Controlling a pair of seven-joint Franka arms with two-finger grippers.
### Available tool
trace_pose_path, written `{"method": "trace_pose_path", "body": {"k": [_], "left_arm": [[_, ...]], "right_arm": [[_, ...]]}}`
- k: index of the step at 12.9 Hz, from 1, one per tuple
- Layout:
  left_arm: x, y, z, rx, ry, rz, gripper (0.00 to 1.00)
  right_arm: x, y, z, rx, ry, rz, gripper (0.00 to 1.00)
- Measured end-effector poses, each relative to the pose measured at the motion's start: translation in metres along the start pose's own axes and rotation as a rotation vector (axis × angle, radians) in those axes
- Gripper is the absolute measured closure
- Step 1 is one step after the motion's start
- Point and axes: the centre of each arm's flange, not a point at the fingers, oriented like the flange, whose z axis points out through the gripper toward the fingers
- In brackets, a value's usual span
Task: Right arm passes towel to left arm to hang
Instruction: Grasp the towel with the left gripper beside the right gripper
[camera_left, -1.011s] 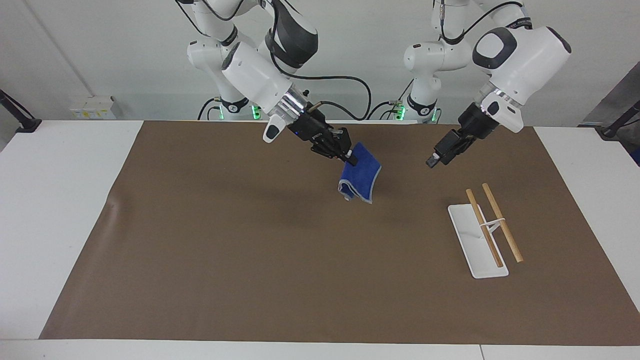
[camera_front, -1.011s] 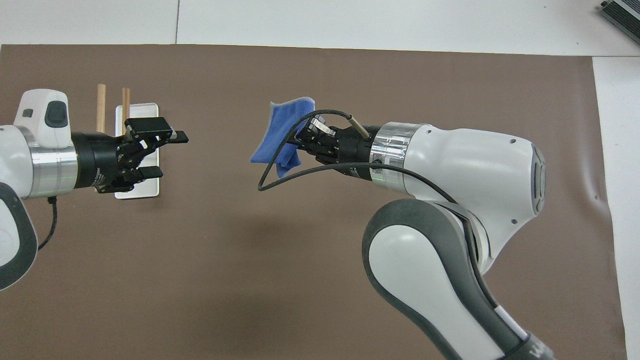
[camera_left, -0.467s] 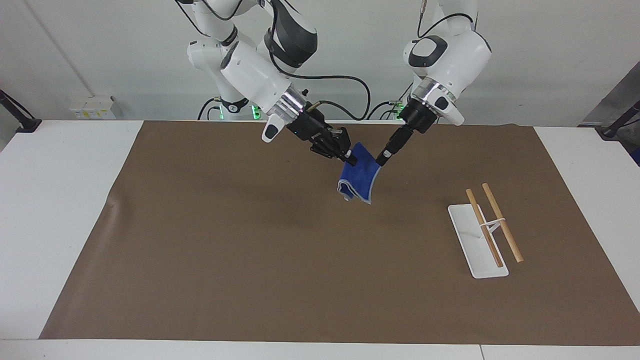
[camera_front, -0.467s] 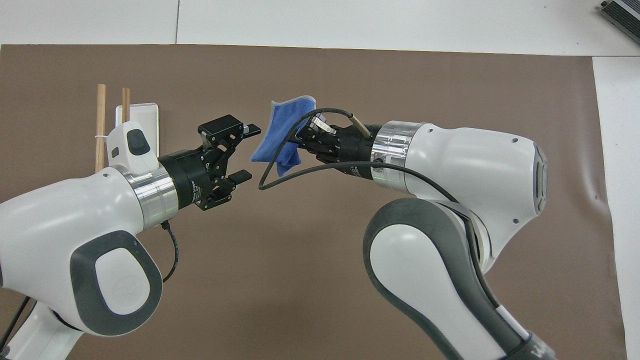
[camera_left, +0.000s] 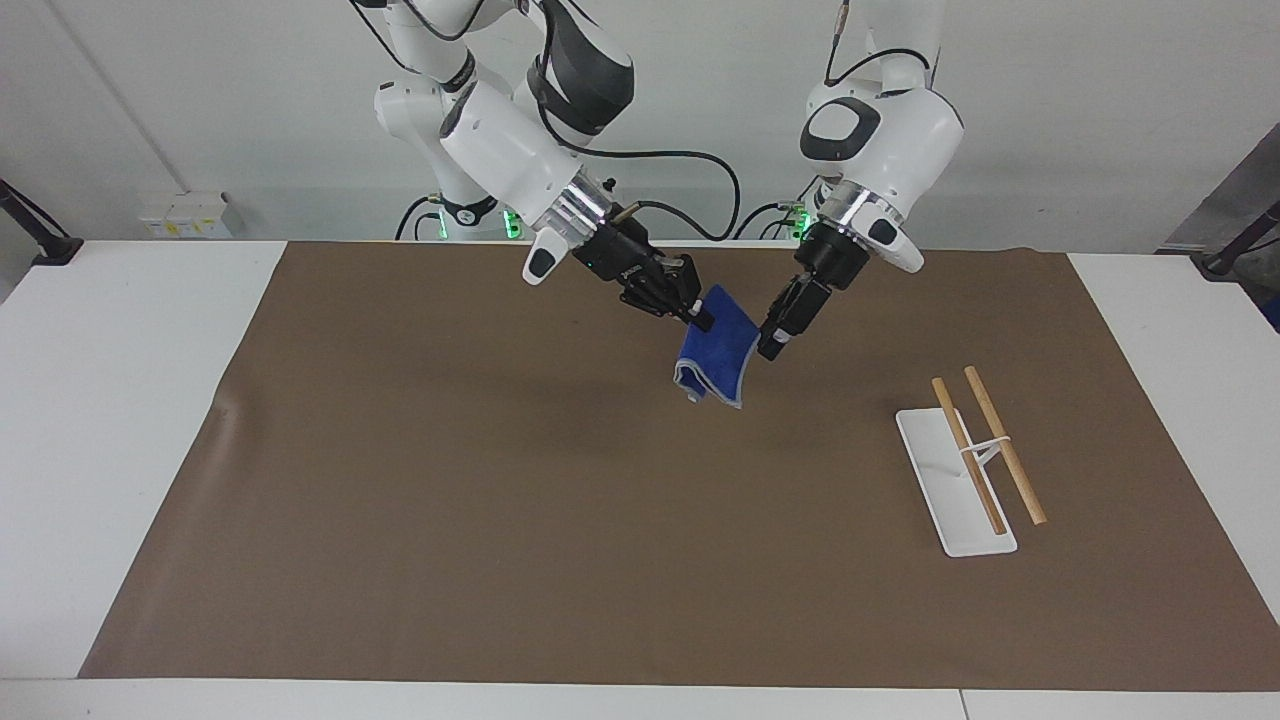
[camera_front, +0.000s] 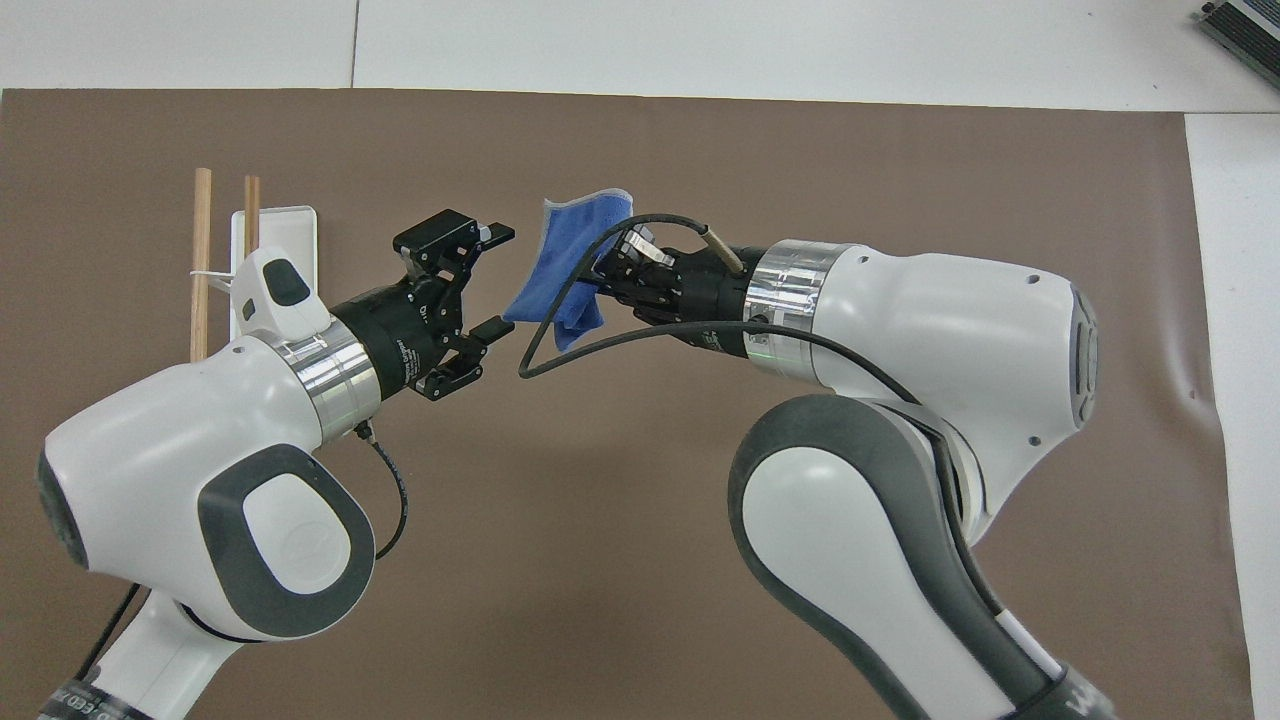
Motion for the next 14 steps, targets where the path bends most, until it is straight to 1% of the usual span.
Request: {"method": "trace_pose_path", "body": {"k": [3,7,8,9,10,11,14], "left_arm": [[-0.006,-0.002,0.000,-0.044,0.001,-0.058,0.00],[-0.006,-0.003,-0.001,-0.055,-0.002,-0.090,0.00],[-0.006,-0.003,-0.001,-0.057,-0.003,-0.099,0.03],[-0.006,-0.003,-0.001,-0.057,-0.004,-0.117,0.03],[-0.007,-0.003,0.000,-0.056,-0.007,-0.144,0.14],[-0.011,-0.004,0.001,-0.053,-0.013,-0.164,0.21],[-0.021,-0.007,0.004,-0.049,-0.024,-0.184,0.25]], "right_arm": [[0.001,0.000,-0.001,0.001,0.002,0.001,0.92],[0.004,0.000,-0.003,0.003,0.007,0.004,0.92],[0.004,0.000,-0.003,0.003,0.007,0.004,0.92],[0.004,0.000,-0.003,0.003,0.007,0.004,0.92],[0.004,0.000,-0.003,0.003,0.007,0.003,0.92],[0.004,0.000,-0.004,0.004,0.007,0.003,0.92],[0.005,0.000,-0.004,0.004,0.009,0.004,0.92]]}}
